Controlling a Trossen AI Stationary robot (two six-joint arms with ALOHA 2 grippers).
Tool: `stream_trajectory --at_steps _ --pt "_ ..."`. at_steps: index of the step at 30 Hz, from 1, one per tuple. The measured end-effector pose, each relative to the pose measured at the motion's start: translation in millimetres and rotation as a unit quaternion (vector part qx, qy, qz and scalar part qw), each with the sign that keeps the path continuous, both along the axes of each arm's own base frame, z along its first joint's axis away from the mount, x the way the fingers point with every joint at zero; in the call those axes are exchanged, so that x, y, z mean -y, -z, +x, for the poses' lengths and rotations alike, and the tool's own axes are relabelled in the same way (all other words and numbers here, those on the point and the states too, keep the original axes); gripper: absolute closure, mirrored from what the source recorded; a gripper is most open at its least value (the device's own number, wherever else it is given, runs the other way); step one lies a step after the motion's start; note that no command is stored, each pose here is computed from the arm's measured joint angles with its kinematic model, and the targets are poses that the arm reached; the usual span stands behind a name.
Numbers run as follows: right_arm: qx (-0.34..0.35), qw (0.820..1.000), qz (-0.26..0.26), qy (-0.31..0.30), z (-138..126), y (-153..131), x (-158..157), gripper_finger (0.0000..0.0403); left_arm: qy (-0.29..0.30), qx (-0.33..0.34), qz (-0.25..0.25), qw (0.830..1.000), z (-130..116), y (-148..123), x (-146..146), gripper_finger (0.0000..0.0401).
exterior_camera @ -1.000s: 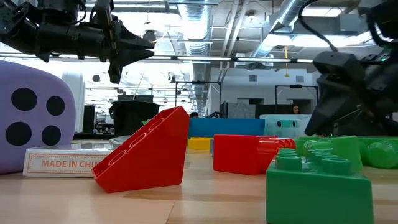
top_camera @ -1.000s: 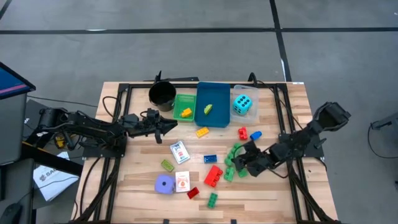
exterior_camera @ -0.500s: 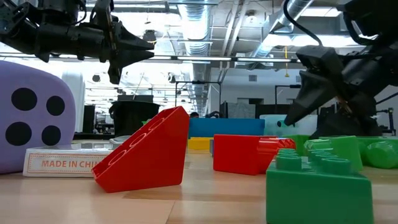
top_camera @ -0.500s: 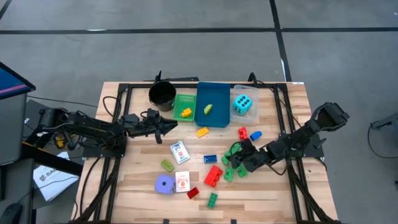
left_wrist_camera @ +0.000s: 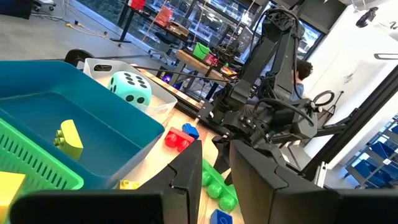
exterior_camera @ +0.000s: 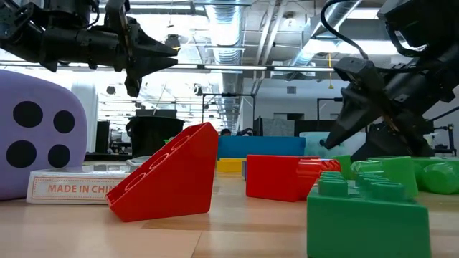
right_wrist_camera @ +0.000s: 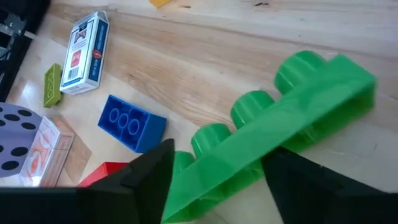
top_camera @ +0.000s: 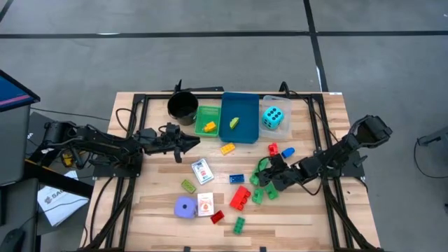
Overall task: Pick & Place Toys
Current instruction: Put the large stud green game piece into the green bin
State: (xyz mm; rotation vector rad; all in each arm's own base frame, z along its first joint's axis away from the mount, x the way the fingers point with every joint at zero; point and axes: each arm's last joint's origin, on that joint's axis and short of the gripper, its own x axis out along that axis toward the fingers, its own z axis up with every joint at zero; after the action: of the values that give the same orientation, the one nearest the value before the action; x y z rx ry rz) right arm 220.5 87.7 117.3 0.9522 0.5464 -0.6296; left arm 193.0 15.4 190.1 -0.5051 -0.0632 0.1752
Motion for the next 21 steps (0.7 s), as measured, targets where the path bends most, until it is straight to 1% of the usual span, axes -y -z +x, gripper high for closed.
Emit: stream_trajectory --at_steps 2,6,11,13,16,21 --pt "-0.001 1.000 -0.001 -0.002 0.0 0.0 0.0 0.0215 0.000 0.000 0.000 1.000 0.0 0.0 0.0 0.0325" --pt "-0.001 1.000 -0.003 -0.004 0.0 0.0 0.0 0.0291 0.000 0.000 0.000 1.000 0.0 0.0 0.0 0.0325" --pt "-0.003 0.999 -0.028 -0.017 0.5 -0.8 0.2 0.0381 0.000 0.000 0.000 1.000 0.0 0.0 0.1 0.0325" --pt "-0.004 0.999 -0.038 -0.019 0.5 -1.0 0.5 0.0396 0.000 0.000 0.000 1.000 0.0 0.0 0.0 0.0325" --pt "-0.004 0.999 -0.039 -0.020 0.5 -0.9 0.6 0.0392 0.000 0.000 0.000 1.000 0.0 0.0 0.1 0.0325" --pt "-0.005 0.998 -0.047 -0.028 0.8 -1.2 0.5 0.0399 0.000 0.000 0.000 1.000 0.0 0.0 0.0 0.0325"
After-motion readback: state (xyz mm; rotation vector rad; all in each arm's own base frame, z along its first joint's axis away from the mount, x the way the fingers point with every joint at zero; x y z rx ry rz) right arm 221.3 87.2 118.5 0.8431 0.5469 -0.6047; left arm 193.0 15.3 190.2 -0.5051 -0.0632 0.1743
